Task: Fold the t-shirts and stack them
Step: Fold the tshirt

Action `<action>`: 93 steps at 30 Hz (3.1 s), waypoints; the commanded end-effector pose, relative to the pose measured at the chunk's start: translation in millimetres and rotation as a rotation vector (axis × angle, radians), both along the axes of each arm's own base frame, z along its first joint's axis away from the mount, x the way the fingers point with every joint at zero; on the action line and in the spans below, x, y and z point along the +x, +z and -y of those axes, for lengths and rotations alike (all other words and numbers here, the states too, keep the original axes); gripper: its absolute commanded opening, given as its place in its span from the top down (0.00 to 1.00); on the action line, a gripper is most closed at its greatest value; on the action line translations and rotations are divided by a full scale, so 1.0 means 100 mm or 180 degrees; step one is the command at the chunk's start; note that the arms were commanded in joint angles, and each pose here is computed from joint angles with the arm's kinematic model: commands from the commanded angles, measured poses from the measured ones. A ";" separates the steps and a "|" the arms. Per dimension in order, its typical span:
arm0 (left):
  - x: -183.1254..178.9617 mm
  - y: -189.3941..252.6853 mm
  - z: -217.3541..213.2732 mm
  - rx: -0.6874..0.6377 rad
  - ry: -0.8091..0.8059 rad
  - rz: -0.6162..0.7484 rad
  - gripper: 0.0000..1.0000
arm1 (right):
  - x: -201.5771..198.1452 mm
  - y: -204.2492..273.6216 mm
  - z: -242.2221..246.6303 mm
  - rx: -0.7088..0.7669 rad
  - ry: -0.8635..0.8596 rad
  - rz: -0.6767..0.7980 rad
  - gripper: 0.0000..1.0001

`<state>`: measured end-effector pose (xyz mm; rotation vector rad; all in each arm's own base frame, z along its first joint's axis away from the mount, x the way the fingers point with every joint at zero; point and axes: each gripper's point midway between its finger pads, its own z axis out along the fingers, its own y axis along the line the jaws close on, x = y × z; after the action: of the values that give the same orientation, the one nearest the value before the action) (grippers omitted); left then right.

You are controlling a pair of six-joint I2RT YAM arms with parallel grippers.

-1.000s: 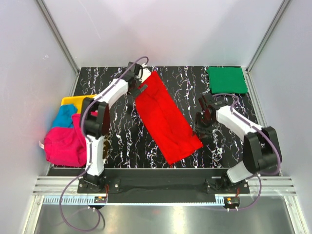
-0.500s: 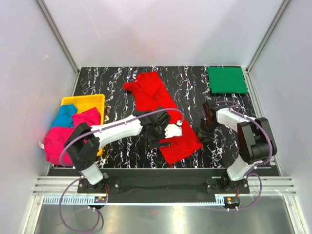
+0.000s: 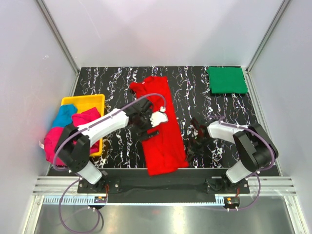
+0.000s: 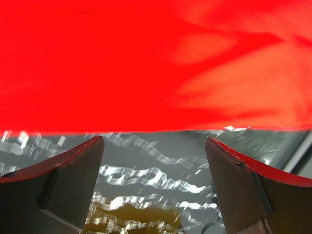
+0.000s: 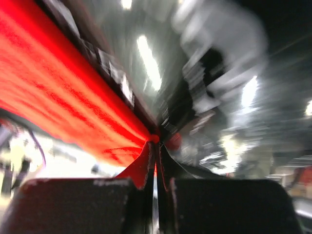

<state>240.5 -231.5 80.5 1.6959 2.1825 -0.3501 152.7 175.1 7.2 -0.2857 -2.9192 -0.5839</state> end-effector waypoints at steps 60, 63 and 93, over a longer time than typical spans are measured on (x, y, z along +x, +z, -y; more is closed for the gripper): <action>3.90 0.24 -0.74 -0.0861 0.3120 0.1147 0.71 | 4.92 0.38 -0.63 0.1082 -0.1584 0.2234 1.00; 3.98 0.50 -0.58 -0.1173 0.2920 0.1259 0.37 | 5.03 0.43 -0.45 0.0917 -0.1831 0.2392 1.00; -0.22 0.15 0.04 -0.0302 -0.0910 0.0172 0.17 | 2.71 1.17 0.56 -0.0246 -0.1018 0.2301 0.44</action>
<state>258.7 -237.6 101.1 1.8051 1.9732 -0.4359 490.6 123.1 117.1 -0.8580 -3.5987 -0.8541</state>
